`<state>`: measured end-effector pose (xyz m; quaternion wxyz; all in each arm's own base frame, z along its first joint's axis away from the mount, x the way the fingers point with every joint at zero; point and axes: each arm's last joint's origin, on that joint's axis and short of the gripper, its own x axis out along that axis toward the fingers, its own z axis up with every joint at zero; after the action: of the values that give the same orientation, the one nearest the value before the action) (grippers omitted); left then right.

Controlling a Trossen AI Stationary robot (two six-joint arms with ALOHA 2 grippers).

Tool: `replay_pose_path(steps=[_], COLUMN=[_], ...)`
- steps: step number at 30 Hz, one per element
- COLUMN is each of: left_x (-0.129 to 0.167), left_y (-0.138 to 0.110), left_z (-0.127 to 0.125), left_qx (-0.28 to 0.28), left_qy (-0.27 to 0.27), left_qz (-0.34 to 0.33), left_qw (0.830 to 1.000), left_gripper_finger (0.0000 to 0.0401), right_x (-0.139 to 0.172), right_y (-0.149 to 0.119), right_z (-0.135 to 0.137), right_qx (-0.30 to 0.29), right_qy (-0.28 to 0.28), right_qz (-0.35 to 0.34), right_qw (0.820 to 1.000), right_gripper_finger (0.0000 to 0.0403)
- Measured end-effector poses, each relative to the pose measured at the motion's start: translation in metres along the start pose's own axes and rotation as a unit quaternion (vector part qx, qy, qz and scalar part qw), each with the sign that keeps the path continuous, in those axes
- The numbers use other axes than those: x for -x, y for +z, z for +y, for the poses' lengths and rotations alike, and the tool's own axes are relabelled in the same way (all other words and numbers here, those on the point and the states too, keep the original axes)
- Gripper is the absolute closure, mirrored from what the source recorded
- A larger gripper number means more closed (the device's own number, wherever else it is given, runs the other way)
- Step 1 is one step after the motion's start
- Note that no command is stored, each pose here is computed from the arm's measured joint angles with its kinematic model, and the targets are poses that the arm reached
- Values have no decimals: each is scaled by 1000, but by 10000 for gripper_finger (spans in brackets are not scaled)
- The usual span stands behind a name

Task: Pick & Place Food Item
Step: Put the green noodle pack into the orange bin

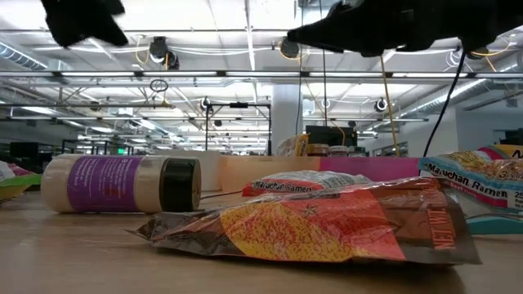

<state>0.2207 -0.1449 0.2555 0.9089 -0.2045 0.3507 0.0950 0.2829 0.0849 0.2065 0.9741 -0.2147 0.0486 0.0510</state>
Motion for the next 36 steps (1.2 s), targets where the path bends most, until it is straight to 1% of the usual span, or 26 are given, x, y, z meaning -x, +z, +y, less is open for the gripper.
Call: replay_pose_path(steps=[3,6,8,11,16,19,22,25,31,36], left_x=[7,10,8,-1,-24,-37,-44,-44,-37,-34], left_y=[6,12,9,4,-17,-32,-44,-53,-60,-62], left_z=[-14,-27,-34,-45,-61,-66,-67,-68,-63,-58], left_qx=[-12,-9,-9,0,28,51,75,89,86,79], left_qy=[20,47,76,107,132,147,166,183,220,245], left_qz=[14,32,54,79,136,167,199,216,224,260], left_qw=[1000,998,996,991,981,974,963,955,945,931], left_gripper_finger=[220,220,220,220,220,220,220,220,219,219], right_x=[0,0,0,0,5,9,12,11,9,8], right_y=[4,7,9,9,13,18,20,17,10,3], right_z=[-2,-3,-5,-8,-21,-28,-33,-37,-50,-57], right_qx=[49,68,75,91,114,104,86,73,45,12], right_qy=[-11,-22,-28,-40,-118,-137,-124,-89,-64,-44], right_qz=[-18,-34,-42,-40,-15,-15,-24,-34,-41,-36], right_qw=[999,997,996,994,986,985,988,993,996,998], right_gripper_finger=[180,181,181,181,181,181,181,181,181,181])
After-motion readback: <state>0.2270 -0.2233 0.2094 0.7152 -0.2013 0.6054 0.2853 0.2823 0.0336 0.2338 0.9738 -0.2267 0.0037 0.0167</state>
